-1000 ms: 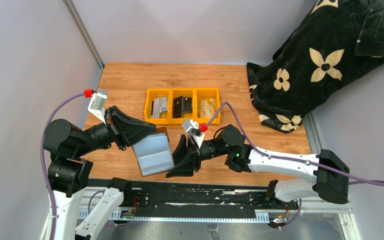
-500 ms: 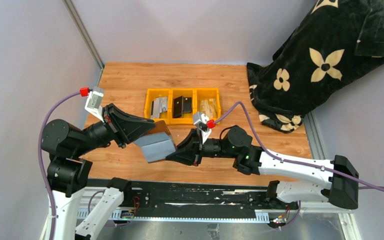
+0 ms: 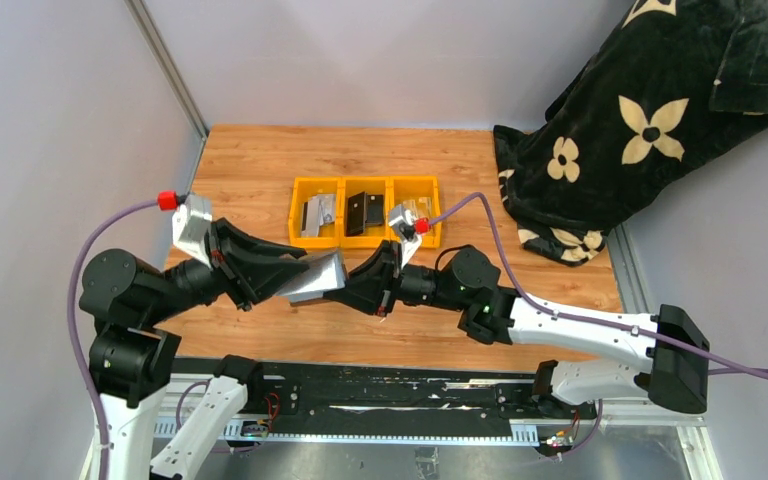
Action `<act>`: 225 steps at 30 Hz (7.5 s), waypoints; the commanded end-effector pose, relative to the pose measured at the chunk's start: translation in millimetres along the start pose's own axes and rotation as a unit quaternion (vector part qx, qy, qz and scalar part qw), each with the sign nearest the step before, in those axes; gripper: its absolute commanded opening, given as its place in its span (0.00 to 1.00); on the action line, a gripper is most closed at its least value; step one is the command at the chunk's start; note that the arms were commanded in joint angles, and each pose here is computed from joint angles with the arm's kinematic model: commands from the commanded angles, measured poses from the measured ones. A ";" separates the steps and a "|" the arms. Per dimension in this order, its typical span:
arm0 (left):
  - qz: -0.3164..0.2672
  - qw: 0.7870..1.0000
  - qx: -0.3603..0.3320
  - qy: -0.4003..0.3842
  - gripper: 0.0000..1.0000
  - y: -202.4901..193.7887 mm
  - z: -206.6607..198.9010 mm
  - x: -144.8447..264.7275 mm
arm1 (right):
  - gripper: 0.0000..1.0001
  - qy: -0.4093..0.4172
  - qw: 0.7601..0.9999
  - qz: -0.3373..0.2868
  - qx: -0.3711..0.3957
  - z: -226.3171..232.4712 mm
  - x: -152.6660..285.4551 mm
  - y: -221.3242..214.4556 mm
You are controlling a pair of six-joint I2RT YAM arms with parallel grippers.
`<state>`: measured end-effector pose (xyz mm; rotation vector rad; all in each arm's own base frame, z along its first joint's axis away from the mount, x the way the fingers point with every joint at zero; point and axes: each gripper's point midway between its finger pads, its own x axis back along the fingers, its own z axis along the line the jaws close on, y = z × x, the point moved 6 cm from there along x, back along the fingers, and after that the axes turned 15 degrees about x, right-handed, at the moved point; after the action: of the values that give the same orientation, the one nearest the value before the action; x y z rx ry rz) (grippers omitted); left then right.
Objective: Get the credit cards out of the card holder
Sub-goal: Remove the credit card from the card holder.
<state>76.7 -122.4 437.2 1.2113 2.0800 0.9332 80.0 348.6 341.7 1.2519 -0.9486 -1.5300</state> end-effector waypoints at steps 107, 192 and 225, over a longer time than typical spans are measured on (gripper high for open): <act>-0.107 0.978 -0.180 0.001 0.00 5.1 -1.7 16.6 | 0.48 -0.130 0.990 0.014 0.056 -14.6 33.9 56.1; -0.075 0.991 -0.108 -0.021 0.00 6.5 -19.8 15.4 | 0.27 -0.040 0.975 -0.084 0.200 37.0 24.8 104.7; -0.103 0.958 -0.260 0.058 1.00 -7.3 24.0 25.6 | 0.00 -0.265 0.950 0.046 0.158 3.9 -13.5 91.5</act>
<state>64.6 -106.0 427.7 0.8506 1.8928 1.1768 82.9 329.5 428.6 1.2239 -1.4464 -1.6906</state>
